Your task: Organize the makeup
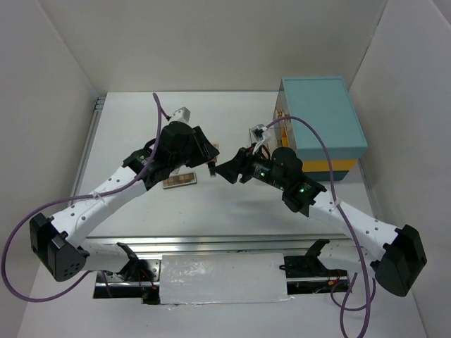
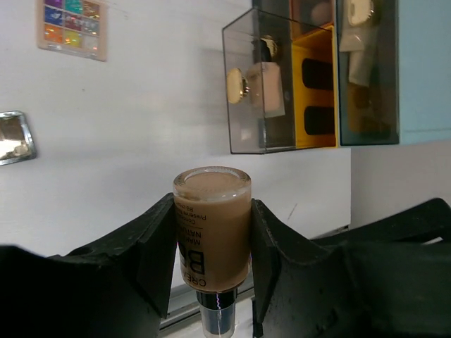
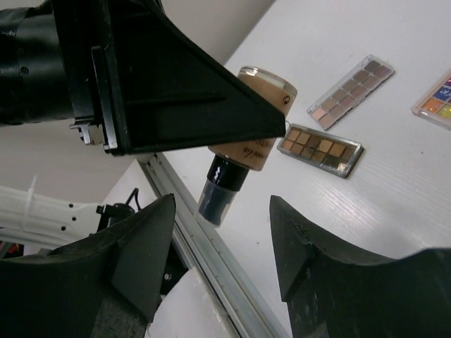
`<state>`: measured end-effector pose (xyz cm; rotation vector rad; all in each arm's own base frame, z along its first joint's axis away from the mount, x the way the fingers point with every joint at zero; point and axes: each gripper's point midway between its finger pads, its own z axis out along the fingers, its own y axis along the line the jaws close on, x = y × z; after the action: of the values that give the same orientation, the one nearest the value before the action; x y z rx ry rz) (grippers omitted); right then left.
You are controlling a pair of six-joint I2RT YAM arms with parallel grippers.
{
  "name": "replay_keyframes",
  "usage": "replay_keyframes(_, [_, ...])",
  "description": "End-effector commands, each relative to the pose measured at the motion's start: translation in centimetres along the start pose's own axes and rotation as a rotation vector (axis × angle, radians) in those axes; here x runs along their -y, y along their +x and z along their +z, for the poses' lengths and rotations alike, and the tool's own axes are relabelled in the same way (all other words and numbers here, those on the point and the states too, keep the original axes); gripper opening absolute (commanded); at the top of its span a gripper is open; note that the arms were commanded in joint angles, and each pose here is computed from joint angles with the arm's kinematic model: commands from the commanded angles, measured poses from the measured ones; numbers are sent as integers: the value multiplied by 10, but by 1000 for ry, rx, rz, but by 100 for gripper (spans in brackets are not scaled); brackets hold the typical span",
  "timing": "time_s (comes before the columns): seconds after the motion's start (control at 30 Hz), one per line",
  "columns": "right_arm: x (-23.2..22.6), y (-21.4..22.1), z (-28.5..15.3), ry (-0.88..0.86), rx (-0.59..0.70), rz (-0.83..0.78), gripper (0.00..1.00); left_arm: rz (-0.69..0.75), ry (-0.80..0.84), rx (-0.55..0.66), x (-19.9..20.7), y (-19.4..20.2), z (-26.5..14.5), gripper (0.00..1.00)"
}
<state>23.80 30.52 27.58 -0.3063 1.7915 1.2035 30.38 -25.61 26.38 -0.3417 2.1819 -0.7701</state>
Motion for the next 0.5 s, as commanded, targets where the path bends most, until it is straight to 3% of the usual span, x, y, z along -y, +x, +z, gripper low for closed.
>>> replay_keyframes(0.0, [-13, -34, -3, -34, 142, -3, 63, 45, 167, 33, 43, -16, -9, 0])
replay_keyframes(0.33, [1, -28, 12, 12, 118, 80, 56, 28, 247, 24, 58, -10, -8, 0])
replay_keyframes(0.43, [2, -32, 12, 26, 132, 97, 34, 30, 267, 22, 63, -7, -8, 0])
replay_keyframes(0.47, [2, -34, 11, 29, 143, 103, 33, 30, 274, 21, 64, -7, -7, 0])
